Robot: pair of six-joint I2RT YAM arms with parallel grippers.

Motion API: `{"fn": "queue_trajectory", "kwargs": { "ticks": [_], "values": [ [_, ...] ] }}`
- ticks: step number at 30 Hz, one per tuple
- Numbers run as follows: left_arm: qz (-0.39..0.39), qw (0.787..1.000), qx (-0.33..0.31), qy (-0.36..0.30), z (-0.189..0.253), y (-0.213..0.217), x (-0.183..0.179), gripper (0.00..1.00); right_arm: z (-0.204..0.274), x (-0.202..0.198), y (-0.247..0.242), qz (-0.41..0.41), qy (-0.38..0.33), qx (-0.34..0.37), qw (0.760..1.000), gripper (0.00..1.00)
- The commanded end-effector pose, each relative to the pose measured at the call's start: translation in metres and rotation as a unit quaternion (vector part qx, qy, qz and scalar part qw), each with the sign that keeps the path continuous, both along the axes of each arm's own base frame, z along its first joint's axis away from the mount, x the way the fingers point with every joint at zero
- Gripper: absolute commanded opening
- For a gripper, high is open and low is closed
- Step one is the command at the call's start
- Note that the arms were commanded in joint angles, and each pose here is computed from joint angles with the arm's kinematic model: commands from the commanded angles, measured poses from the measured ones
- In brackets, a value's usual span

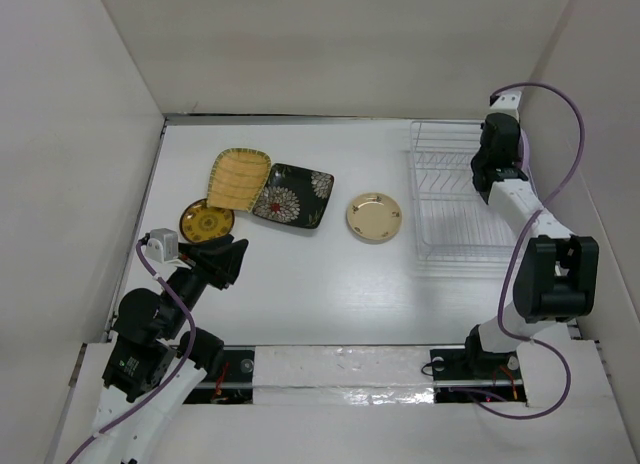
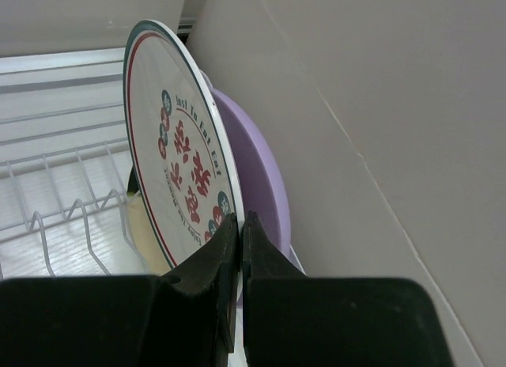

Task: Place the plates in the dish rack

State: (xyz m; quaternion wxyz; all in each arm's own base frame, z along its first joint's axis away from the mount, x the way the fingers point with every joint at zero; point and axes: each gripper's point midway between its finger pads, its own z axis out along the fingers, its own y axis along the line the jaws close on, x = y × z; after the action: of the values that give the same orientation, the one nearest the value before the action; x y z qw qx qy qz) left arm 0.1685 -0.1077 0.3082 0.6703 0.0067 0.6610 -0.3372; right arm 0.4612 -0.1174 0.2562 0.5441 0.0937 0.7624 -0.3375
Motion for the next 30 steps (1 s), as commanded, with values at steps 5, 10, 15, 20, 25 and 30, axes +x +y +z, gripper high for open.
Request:
{"fn": "queue_trajectory", "kwargs": {
  "ticks": [5,10,15,20,25,30],
  "values": [
    [-0.001,0.999,-0.012,-0.031,0.021,0.002,-0.005,0.40,-0.008,0.012,0.015,0.018,-0.030,0.016,0.999,0.00],
    [-0.001,1.000,-0.009,-0.027,0.019,0.001,-0.002,0.40,-0.036,0.009,0.020,0.003,-0.037,0.057,0.998,0.08],
    [-0.003,1.000,0.004,-0.004,0.010,-0.005,0.008,0.40,-0.048,0.000,0.031,-0.028,-0.081,0.134,0.987,0.30],
    [-0.011,0.999,0.031,0.034,-0.007,-0.017,0.024,0.21,-0.016,-0.016,0.037,-0.059,-0.146,0.192,0.969,0.63],
    [-0.045,0.992,0.067,0.094,-0.034,-0.040,0.044,0.00,0.037,-0.046,0.064,-0.028,-0.211,0.251,0.944,0.66],
    [-0.127,0.979,0.057,0.148,-0.044,-0.086,0.062,0.00,0.041,-0.086,0.136,0.119,-0.236,0.341,0.902,0.00]
  ]
}}
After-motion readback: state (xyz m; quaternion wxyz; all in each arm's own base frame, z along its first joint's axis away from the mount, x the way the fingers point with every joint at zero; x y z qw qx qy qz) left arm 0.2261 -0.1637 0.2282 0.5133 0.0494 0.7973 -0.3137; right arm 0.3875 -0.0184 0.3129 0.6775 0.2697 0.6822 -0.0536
